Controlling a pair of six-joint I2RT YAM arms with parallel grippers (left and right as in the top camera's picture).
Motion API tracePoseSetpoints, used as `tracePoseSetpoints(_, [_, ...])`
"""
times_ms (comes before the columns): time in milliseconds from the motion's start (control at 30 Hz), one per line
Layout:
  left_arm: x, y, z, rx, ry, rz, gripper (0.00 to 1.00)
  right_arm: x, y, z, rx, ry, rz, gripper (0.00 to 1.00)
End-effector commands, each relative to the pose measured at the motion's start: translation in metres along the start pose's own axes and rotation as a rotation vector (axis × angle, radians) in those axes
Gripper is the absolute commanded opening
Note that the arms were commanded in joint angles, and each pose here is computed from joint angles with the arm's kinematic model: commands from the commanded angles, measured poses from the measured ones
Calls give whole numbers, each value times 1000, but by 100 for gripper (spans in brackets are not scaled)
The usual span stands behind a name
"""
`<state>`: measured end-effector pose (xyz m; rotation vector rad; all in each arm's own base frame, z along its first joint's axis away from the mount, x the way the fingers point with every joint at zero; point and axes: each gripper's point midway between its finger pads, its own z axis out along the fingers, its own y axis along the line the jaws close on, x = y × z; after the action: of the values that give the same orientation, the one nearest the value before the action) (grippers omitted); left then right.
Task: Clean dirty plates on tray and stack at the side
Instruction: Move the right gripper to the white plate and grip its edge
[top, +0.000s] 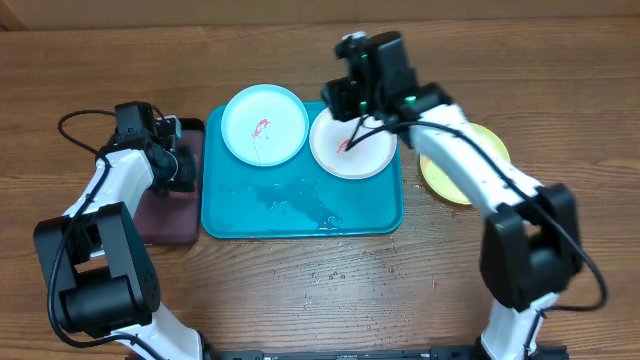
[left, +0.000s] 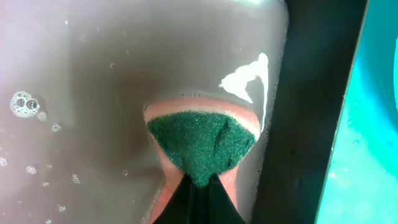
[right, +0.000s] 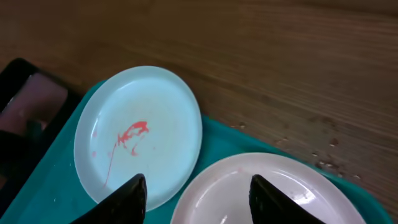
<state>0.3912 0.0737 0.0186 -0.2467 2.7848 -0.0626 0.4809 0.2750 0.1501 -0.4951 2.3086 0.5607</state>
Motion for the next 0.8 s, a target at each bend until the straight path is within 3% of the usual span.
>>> tracePoseSetpoints(0, [6,3,-4,-12,8,-7,4,4,12,25,-18,-6,-36,55])
tracePoseSetpoints(367, [6,3,-4,-12,8,-7,4,42,20,96,-51,12,-65,54])
tracePoseSetpoints(767, [6,3,-4,-12,8,-7,4,51,25,107,-60,20,-69,35])
